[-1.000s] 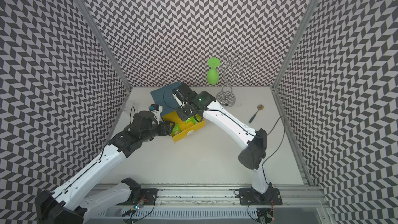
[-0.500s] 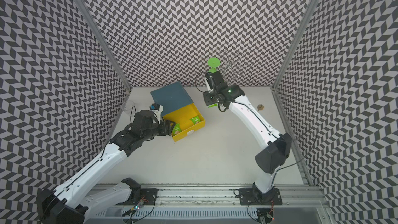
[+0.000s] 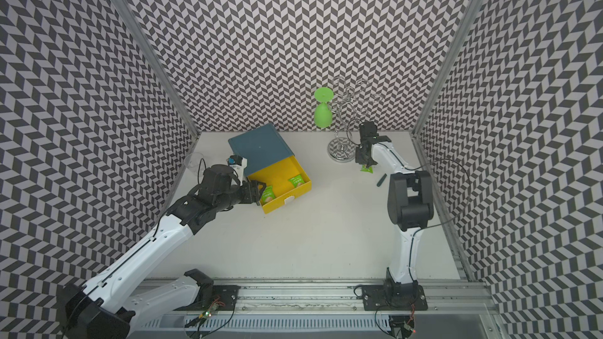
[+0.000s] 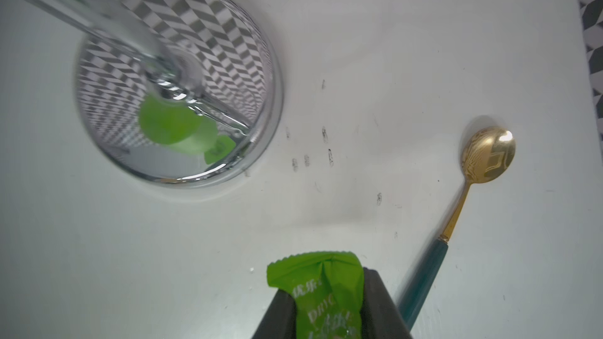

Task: Take the cookies out of the drawer
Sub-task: Place the cookie at the center of the board.

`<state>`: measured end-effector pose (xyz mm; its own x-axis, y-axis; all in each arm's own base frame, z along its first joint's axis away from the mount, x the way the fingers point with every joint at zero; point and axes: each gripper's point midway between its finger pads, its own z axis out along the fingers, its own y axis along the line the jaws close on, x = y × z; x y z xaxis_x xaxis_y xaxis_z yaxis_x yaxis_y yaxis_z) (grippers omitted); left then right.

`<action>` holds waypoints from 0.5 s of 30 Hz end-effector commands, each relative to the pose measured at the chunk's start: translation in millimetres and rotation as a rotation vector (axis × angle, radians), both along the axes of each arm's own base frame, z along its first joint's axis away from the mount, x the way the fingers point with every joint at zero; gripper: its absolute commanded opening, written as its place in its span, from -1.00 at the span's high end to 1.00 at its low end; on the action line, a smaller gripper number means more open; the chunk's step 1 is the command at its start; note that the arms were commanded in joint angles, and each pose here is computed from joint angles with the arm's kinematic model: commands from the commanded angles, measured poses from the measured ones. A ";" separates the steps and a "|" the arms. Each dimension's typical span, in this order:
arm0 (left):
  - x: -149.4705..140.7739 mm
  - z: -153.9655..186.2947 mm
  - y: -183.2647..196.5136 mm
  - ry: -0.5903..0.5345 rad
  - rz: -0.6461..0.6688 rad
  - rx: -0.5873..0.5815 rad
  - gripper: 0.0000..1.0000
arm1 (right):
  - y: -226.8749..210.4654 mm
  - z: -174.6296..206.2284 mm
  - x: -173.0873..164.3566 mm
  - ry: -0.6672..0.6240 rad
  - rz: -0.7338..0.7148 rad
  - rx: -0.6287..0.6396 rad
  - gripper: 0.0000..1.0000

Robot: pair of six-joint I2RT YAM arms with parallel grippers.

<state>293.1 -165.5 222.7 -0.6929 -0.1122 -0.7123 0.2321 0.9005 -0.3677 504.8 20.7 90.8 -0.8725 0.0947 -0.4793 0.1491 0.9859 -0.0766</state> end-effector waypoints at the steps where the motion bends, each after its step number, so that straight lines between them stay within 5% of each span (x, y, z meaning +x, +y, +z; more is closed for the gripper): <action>1: 6.3 17.8 -5.8 -0.054 -0.022 -0.031 -0.35 | -10.9 -4.0 18.1 -0.059 -0.033 0.014 0.47; 4: 5.3 13.7 -5.8 -0.048 -0.024 -0.033 -0.35 | -18.1 -19.0 19.6 -0.032 -0.046 0.015 0.30; 8: 5.2 11.1 -5.2 -0.044 -0.023 -0.032 -0.35 | -11.6 -5.0 23.8 -0.064 -0.032 0.059 -0.17; 15: 5.8 11.1 -6.2 -0.045 -0.027 -0.037 -0.35 | 42.3 101.3 3.8 -0.248 0.115 0.197 -0.39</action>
